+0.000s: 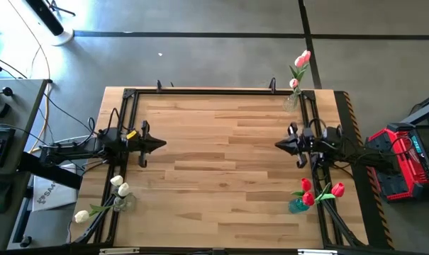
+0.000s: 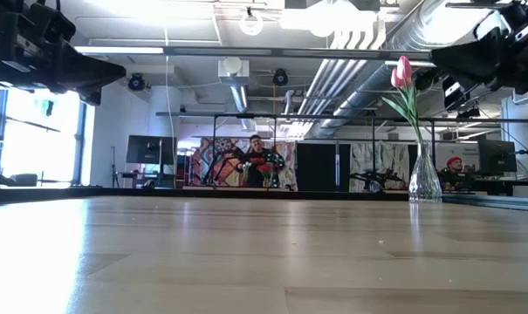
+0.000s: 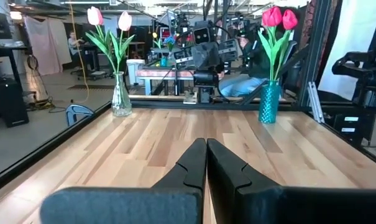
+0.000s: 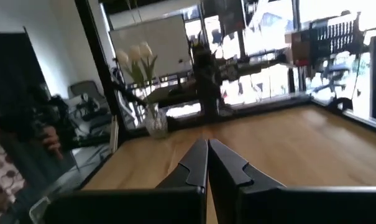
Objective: Sort flowers into vase by color
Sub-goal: Return to Home Position
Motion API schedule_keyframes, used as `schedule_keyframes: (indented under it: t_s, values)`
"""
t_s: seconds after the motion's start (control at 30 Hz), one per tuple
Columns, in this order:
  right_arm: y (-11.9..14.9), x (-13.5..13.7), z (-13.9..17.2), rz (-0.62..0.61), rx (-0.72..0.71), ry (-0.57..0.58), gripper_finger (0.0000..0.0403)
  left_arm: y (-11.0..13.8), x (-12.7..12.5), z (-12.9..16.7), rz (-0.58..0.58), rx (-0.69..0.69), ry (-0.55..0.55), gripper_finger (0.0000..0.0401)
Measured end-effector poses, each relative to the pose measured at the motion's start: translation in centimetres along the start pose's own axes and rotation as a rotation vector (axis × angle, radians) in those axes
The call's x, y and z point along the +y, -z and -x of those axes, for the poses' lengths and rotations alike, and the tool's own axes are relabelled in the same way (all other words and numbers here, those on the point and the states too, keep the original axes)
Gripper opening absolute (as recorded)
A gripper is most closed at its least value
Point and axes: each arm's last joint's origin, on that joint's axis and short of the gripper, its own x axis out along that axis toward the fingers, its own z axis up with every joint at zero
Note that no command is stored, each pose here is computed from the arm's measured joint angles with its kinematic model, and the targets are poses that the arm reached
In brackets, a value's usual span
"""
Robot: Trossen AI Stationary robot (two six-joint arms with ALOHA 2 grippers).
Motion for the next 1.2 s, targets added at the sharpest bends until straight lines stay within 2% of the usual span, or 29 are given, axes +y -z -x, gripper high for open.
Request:
schedule_keyframes:
  t_s: [0.1, 0.17, 0.33, 0.6, 1.2]
  values:
    - [0.45, -0.06, 0.01, -0.011, 0.047, -0.002, 0.0000, -0.01, -0.03, 0.00, 0.013, -0.001, 0.011, 0.0000]
    - [0.67, -0.10, 0.02, -0.007, 0.071, -0.001, 0.0000, -0.12, -0.18, 0.00, 0.019, -0.013, 0.062, 0.0000]
    - [0.30, 0.08, 0.01, -0.008, 0.038, -0.042, 0.0000, -0.19, -0.32, 0.02, 0.072, -0.017, 0.111, 0.0000]
    - [-0.02, 0.21, 0.01, 0.001, 0.009, -0.068, 0.0000, -0.08, -0.12, -0.02, 0.105, -0.009, 0.041, 0.0000]
    - [-0.02, 0.18, 0.00, 0.002, 0.007, -0.057, 0.0000, -0.06, -0.11, -0.02, 0.113, -0.007, 0.040, 0.0000]
